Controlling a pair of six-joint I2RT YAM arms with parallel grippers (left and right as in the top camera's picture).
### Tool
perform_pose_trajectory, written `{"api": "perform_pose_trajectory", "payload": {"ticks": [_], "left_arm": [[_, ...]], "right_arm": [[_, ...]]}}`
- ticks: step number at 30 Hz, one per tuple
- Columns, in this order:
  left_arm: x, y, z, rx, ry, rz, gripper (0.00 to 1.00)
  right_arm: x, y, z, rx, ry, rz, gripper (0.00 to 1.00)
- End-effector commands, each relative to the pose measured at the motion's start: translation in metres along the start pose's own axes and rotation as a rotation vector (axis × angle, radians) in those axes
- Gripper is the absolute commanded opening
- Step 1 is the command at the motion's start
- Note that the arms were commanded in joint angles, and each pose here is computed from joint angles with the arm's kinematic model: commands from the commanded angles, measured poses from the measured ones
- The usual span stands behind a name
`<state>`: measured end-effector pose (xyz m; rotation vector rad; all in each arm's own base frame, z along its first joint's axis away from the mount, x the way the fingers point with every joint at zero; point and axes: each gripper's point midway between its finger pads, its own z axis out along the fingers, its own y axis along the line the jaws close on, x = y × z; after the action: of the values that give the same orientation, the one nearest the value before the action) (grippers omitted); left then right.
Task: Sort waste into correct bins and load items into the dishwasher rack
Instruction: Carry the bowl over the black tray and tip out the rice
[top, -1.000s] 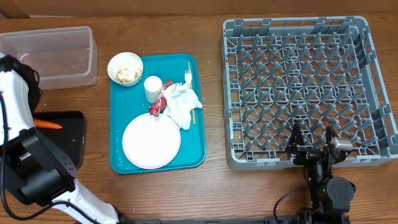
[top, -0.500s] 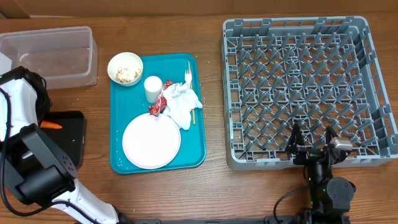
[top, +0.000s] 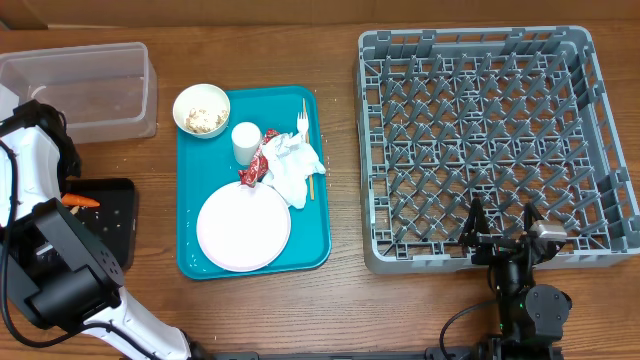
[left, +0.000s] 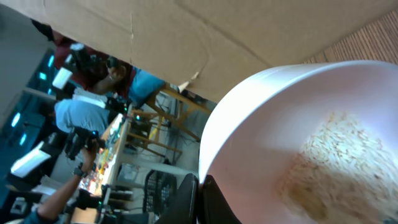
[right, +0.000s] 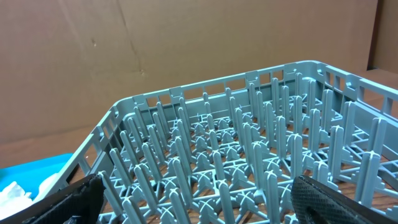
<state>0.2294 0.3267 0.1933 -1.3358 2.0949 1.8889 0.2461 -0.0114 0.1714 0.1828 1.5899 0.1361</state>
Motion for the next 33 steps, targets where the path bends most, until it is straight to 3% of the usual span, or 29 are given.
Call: {"api": "perform_pose_trajectory", "payload": {"ticks": [1, 14, 33], "left_arm": [[-0.011, 0.01, -0.002, -0.044, -0.046, 0.059, 0.04], [-0.024, -0.001, -0.019, -0.183, -0.185, 0.202, 0.04], [-0.033, -0.012, -0.032, -0.19, -0.21, 0.305, 0.04]], "right_arm": [[0.001, -0.003, 0.0, 0.012, -0.01, -0.004, 1.0], [0.001, -0.003, 0.0, 0.013, -0.01, -0.004, 1.0], [0.001, -0.003, 0.0, 0.012, -0.01, -0.004, 1.0]]}}
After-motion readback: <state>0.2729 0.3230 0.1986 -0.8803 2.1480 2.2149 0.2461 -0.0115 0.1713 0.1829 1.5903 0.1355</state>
